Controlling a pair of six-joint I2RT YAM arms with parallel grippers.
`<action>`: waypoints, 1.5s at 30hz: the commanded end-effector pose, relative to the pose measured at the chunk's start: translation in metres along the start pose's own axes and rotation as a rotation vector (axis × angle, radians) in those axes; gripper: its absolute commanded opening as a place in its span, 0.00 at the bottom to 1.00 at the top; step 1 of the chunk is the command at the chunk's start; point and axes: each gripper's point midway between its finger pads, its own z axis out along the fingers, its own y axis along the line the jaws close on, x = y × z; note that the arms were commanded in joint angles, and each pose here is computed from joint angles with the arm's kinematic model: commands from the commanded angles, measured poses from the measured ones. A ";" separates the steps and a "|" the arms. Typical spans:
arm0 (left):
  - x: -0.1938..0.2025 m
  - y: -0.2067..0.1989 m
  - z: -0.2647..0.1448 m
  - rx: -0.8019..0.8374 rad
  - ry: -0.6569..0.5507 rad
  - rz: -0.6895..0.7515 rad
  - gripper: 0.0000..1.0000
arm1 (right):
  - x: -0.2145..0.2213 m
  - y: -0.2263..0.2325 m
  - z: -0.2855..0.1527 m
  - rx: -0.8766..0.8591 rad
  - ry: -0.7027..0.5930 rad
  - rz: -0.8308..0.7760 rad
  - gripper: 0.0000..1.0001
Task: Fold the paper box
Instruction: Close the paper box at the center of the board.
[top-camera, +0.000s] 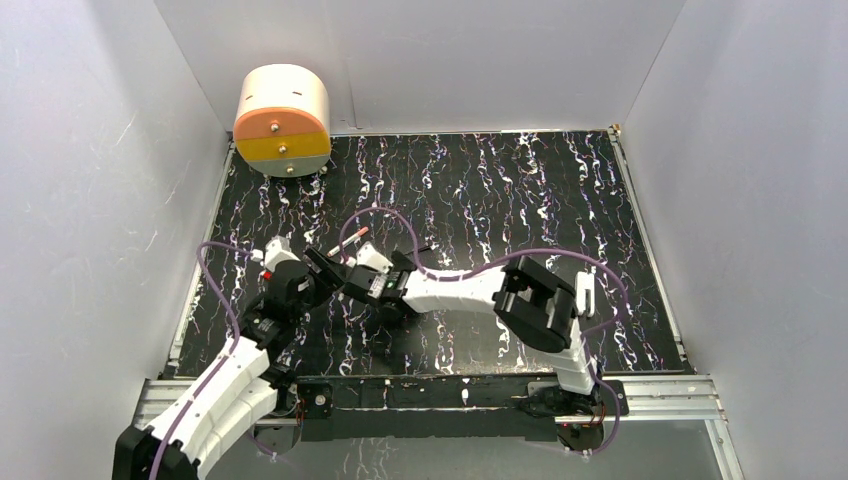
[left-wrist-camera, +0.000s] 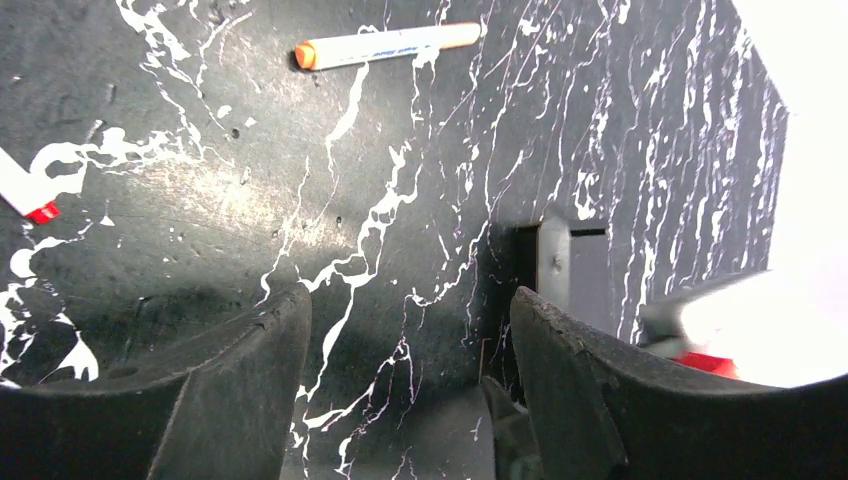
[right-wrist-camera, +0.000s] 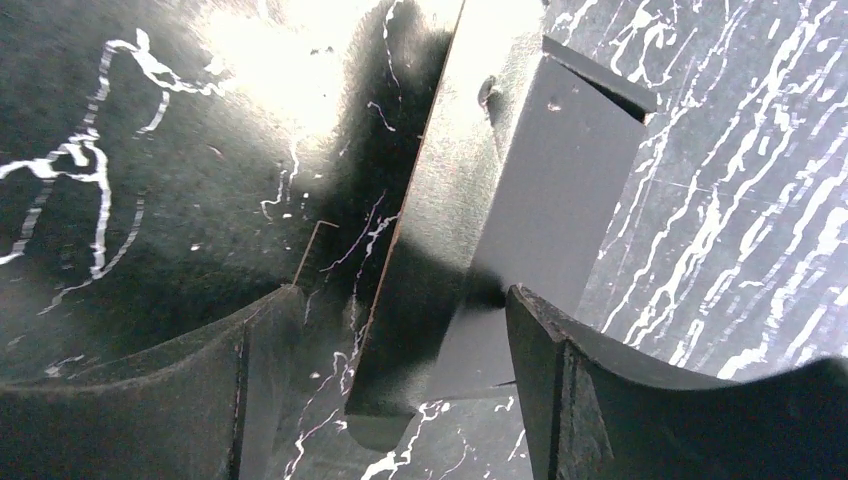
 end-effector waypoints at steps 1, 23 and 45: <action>-0.018 0.011 -0.010 -0.050 -0.085 -0.027 0.70 | 0.011 -0.016 0.005 0.164 0.041 -0.090 0.78; -0.048 -0.036 -0.043 0.088 -0.101 0.043 0.69 | 0.041 -0.011 0.006 0.018 0.014 -0.270 0.11; -0.001 -0.085 -0.030 0.273 0.247 0.245 0.70 | 0.008 -0.047 -0.068 -0.880 -0.174 -0.113 0.00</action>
